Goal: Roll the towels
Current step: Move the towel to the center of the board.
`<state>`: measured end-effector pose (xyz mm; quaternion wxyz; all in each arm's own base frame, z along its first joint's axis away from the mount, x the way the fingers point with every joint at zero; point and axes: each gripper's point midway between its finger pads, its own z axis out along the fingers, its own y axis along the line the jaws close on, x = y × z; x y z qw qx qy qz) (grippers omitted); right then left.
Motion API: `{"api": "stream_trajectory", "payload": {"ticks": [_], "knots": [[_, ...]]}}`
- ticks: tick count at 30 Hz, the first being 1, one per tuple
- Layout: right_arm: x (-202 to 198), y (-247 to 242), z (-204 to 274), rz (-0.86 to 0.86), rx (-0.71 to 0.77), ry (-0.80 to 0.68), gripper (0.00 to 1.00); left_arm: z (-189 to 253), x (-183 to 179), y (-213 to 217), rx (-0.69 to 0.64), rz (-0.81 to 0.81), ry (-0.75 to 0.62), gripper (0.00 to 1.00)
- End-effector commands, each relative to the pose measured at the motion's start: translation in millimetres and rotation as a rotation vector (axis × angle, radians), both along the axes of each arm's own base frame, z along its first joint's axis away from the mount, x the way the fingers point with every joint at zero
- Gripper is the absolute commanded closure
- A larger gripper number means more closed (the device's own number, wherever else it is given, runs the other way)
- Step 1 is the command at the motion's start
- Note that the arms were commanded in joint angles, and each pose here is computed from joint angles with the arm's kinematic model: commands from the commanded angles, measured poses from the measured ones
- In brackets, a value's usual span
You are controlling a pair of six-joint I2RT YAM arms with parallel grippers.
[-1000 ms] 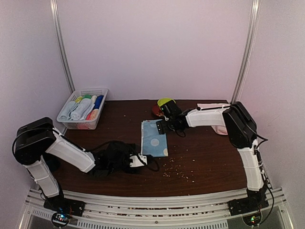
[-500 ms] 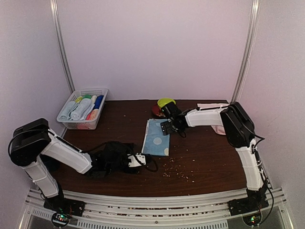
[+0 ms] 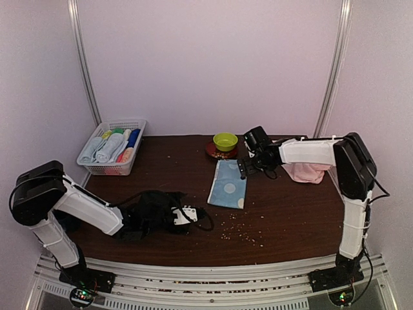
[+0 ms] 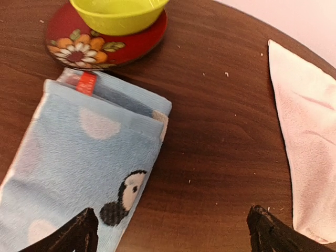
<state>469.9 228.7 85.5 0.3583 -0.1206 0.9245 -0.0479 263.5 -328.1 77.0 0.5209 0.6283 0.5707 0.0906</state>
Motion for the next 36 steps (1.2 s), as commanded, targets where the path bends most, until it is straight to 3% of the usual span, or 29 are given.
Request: {"api": "stream_trajectory", "payload": {"ticks": [1,5,13,20,36], "knots": [[-36.5,15.6,33.2,0.088,0.140,-0.025,0.00,15.5,-0.6,-5.5,-0.077,-0.002,-0.023,0.09],[-70.5,26.5,19.8,0.136,0.152,-0.001,0.00,18.3,1.2,-5.8,-0.091,0.009,-0.026,0.08],[-96.9,40.3,-11.3,0.145,0.011,0.035,0.00,16.1,2.0,-3.7,-0.084,0.019,-0.027,0.02],[-106.6,23.8,-42.8,0.104,-0.118,0.083,0.00,12.9,1.7,-5.3,-0.083,0.015,-0.020,0.02],[-155.0,-10.1,-53.7,0.132,-0.217,0.151,0.00,-9.7,-13.8,-34.2,0.030,-0.087,-0.075,0.07]]}}
